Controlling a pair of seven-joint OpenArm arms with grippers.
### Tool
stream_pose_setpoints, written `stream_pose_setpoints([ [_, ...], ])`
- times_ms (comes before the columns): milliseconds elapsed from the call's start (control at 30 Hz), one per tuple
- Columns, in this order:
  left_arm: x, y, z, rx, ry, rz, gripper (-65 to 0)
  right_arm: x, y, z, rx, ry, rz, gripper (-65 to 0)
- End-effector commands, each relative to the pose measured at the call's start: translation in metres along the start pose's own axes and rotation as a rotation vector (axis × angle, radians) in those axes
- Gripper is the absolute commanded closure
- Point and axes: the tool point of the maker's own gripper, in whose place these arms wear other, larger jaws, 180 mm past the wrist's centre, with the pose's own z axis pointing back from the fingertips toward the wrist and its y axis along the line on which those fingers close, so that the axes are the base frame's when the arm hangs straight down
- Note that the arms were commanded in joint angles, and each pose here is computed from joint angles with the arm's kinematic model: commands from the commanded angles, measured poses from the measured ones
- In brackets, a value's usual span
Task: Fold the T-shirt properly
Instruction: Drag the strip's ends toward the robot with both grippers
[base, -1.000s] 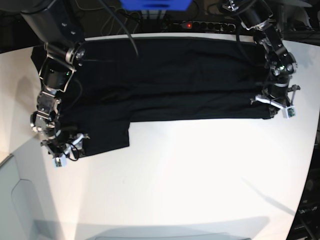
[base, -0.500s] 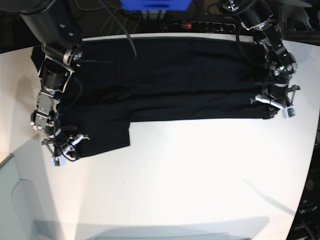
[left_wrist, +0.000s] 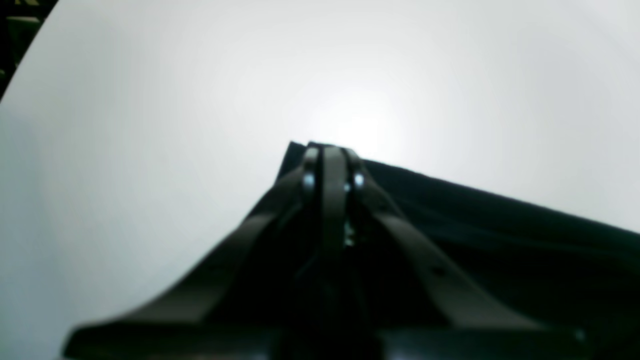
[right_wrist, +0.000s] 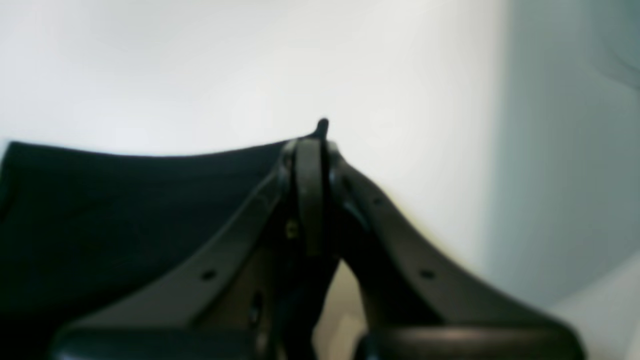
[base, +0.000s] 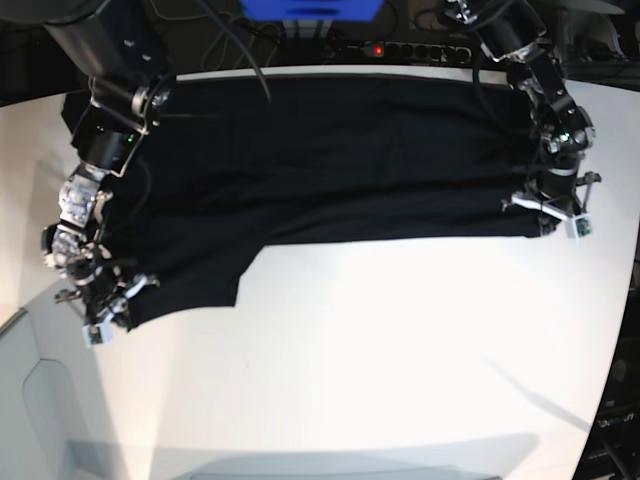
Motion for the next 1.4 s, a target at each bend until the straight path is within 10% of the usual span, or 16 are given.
stream_pose_setpoints([
  [0, 0.026, 0.003, 0.003, 0.002, -0.078, -0.014, 0.0, 0.039, -0.006, 0.006, -0.015, -0.105, 0.017, 0.0],
  [600, 0.056, -0.001, 0.032, 0.011, -0.169, -0.085, 0.0, 0.049, 0.020, 0.151, -0.251, -0.174, 0.236, 0.0],
  [1367, 0.025, 0.007, 0.058, 0.021, -0.106, -0.147, 0.0, -0.119, 0.025, 0.219, -0.282, 0.237, 0.111, 0.0],
])
